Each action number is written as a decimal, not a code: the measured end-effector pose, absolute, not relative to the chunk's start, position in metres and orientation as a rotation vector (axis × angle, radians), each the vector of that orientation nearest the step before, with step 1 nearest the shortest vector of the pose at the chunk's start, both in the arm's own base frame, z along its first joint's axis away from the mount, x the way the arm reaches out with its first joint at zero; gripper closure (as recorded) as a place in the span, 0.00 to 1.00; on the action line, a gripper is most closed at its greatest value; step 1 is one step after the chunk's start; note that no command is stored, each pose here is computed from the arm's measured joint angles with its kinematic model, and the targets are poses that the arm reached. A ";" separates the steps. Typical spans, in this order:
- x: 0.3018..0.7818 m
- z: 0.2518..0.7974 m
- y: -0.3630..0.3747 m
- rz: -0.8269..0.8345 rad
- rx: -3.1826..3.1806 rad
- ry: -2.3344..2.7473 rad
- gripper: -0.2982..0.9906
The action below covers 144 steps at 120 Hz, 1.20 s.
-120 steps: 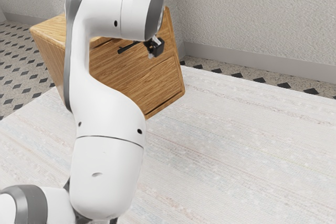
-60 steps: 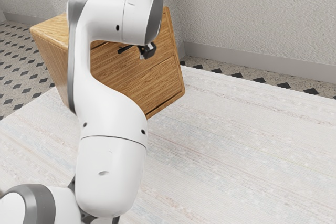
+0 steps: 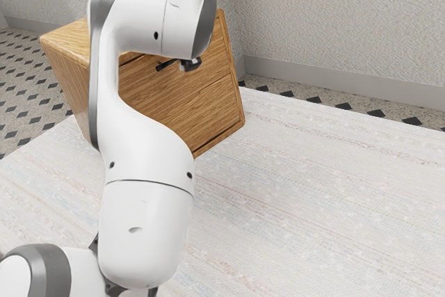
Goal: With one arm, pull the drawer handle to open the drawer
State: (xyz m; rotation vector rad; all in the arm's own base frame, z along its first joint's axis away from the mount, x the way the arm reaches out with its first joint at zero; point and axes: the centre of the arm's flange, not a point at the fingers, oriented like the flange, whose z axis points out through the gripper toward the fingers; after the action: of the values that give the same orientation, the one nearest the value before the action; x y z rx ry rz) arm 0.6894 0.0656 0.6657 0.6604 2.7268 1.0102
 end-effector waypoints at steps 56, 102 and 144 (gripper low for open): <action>0.686 0.665 0.090 0.768 0.511 2.749 0.57; 0.687 0.662 0.087 0.715 0.413 2.758 0.62; 0.686 0.665 0.080 0.707 0.372 2.751 0.65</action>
State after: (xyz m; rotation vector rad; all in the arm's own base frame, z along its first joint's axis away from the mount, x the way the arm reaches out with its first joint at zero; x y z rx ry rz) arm 0.6859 0.0802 0.6654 0.3721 2.7506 0.7067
